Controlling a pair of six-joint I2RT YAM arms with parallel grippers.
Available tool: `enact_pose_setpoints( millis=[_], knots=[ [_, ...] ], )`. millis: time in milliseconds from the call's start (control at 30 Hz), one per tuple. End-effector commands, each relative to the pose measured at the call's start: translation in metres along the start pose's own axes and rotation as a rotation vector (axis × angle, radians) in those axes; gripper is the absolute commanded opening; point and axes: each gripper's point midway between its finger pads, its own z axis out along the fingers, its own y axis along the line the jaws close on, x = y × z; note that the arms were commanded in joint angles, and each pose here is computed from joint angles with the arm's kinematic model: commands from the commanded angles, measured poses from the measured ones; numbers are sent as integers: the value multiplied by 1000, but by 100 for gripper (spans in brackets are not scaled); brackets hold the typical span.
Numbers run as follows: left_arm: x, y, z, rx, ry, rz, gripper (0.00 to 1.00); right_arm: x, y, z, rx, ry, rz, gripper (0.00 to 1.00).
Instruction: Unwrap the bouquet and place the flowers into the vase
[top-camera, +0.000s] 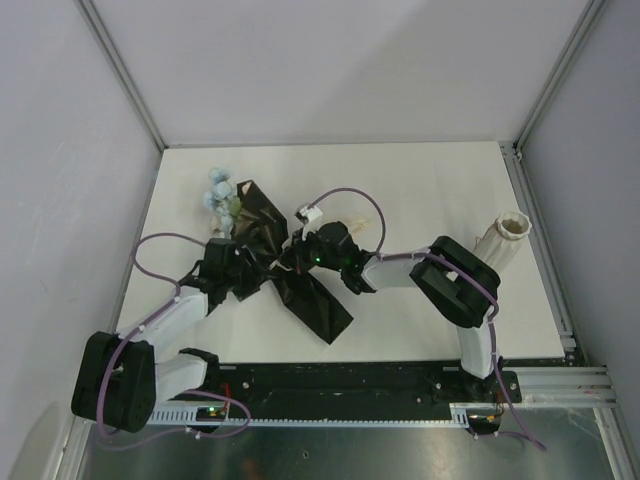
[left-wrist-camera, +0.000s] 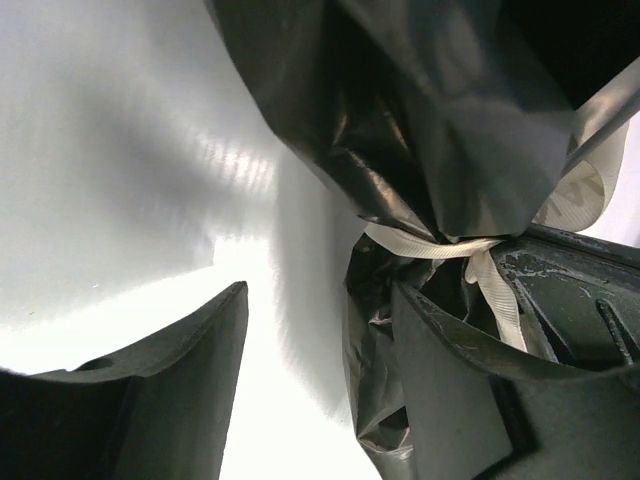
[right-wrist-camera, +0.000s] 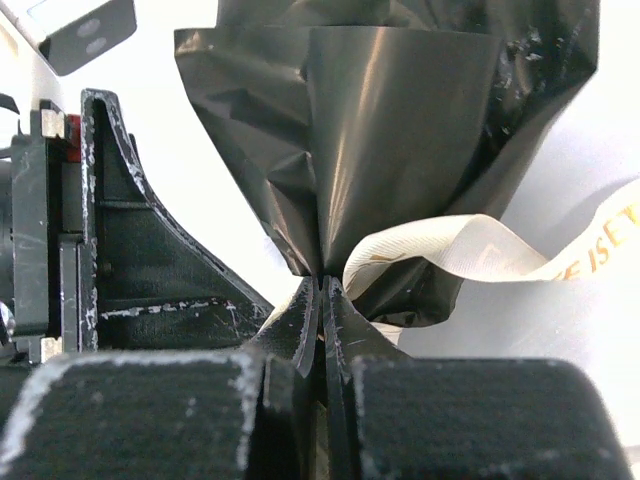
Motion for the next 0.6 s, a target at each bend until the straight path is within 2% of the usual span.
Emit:
enact_pose_setpoints(
  millis=[0,267,433,533,567],
  knots=[
    [1,-28,1,93,30,-2,64,-59,17,-10,-20,-222,72,0],
    [9,-36,11,156,57,-50,59,-40,-10,-23,155,-276,188,0],
    [2,-21,10,75,9,-37,58,-21,-21,-43,275,-223,186,0],
    [4,-20,13,62,23,-40,58,-9,-20,-54,321,-167,164,0],
    [4,-20,13,63,29,-36,58,-8,-18,-57,322,-155,152,5]
  ],
)
